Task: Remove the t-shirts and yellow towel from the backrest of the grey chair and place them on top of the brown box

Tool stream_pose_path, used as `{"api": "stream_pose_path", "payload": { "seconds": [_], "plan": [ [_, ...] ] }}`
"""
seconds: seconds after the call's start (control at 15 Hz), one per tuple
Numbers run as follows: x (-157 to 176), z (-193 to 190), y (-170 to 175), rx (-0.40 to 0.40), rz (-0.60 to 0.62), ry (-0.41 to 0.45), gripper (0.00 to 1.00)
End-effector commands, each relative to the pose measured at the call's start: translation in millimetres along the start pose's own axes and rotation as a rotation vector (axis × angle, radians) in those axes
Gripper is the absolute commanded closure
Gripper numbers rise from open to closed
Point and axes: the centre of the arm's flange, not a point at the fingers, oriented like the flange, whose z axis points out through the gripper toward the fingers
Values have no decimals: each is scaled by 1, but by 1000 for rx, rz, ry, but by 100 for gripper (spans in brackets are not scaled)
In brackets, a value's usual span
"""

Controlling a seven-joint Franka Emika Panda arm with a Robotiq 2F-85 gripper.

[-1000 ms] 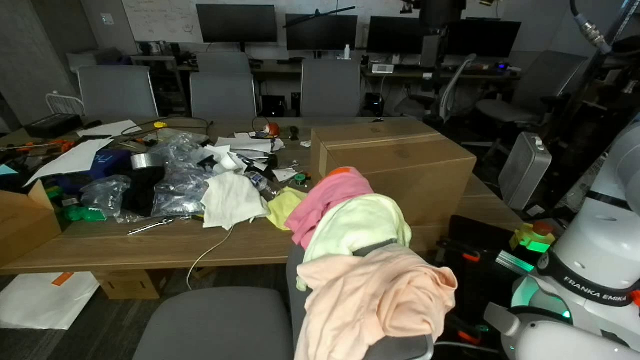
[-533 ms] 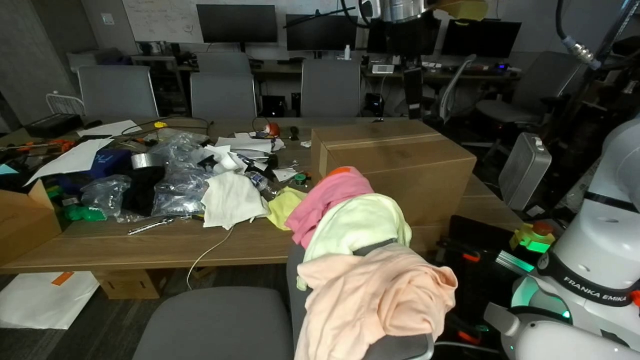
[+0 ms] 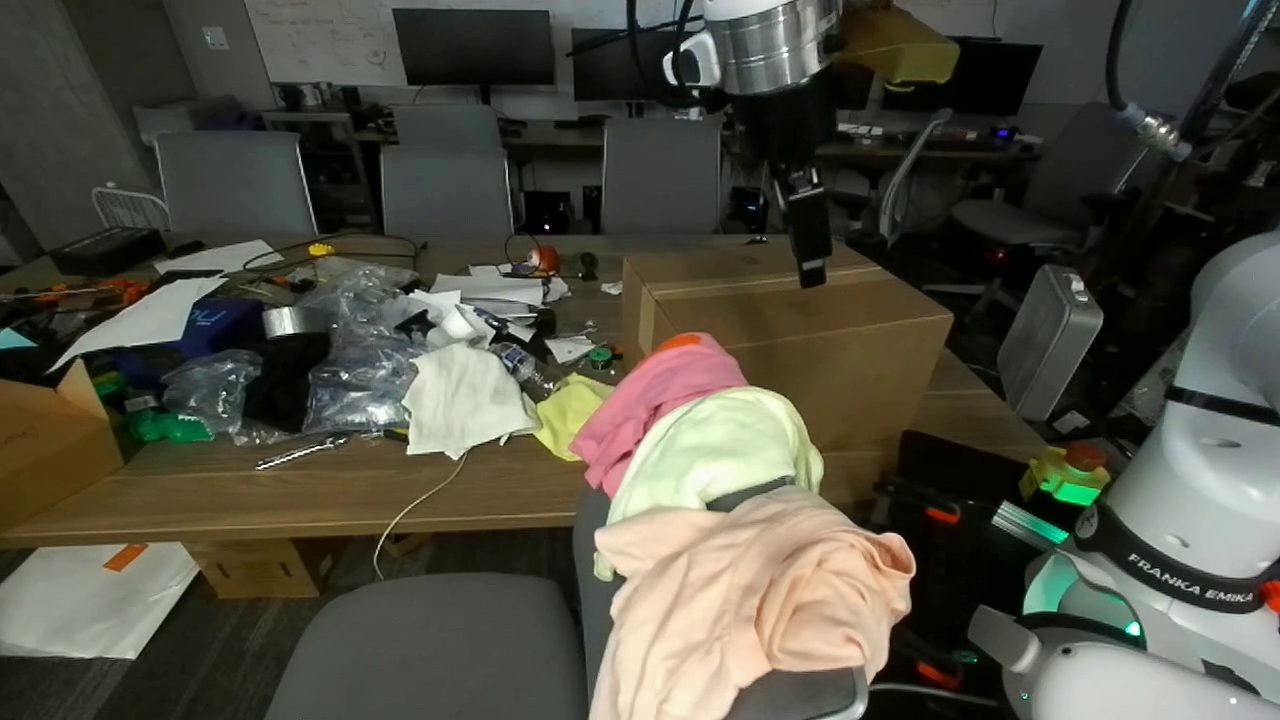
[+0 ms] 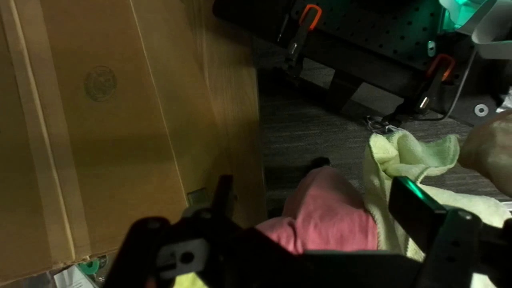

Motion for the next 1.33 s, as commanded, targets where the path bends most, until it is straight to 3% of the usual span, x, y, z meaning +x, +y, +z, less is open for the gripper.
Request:
{"api": "stream_pose_path", "payload": {
  "seconds": [0.0,0.2,0.4,1.0,1.27],
  "plan": [
    [10,-9,-4,100,-10,68,0],
    [15,-8,5,202,-8,119,0],
    [19,3,15,230,-16,135,0],
    [70,36,-8,149,-45,102,0],
    [92,47,-21,156,-50,97,0]
  ]
}}
